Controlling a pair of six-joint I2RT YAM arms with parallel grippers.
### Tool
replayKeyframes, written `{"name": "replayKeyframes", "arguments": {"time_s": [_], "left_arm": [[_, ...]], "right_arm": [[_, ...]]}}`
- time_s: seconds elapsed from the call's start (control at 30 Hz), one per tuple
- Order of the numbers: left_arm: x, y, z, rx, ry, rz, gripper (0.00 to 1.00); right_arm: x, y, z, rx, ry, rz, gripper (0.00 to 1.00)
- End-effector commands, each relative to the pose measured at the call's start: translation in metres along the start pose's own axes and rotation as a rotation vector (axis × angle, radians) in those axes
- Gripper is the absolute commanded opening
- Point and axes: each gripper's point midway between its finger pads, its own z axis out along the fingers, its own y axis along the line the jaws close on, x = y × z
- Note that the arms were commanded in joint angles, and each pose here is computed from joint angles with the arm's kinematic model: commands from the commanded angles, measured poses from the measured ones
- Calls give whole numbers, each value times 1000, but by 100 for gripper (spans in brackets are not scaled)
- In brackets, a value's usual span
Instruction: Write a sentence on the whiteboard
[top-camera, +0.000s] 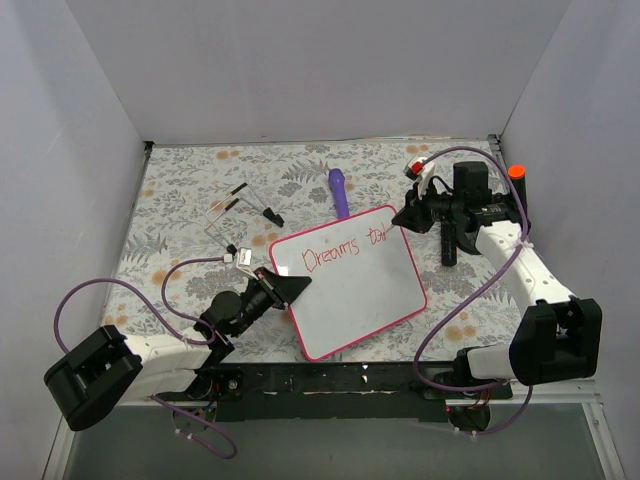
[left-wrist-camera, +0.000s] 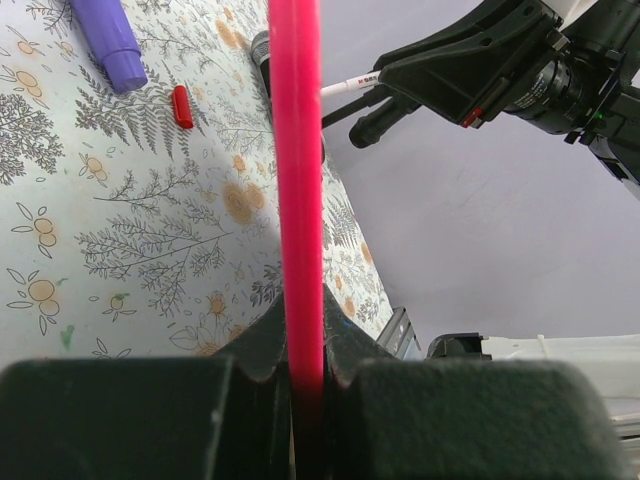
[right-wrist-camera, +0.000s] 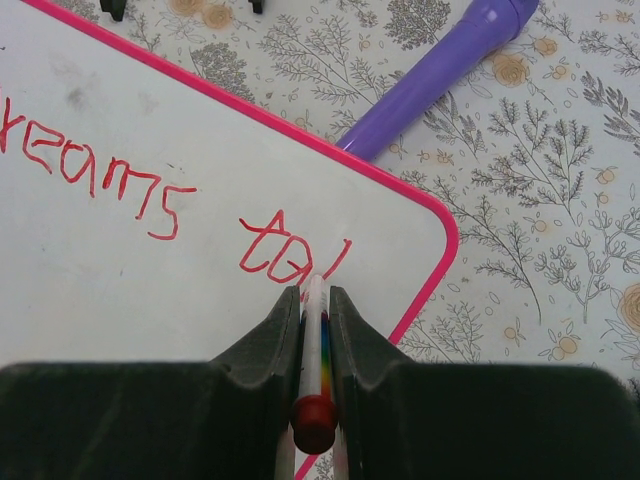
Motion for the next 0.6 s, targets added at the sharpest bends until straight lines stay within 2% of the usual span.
{"name": "replayKeyframes", "arguments": {"time_s": [0.0, 0.33, 0.57], "left_arm": [[-30, -52, 0, 191, -100, -25, 0], [-30, -52, -1, 192, -103, -25, 0], [-29, -52, -1, 191, -100, -29, 0]], "right_arm": [[-21, -10, 0, 25, -38, -28, 1], [-28, -30, 0, 91, -38, -36, 1], [-27, -12, -2, 19, -57, -42, 1]]}}
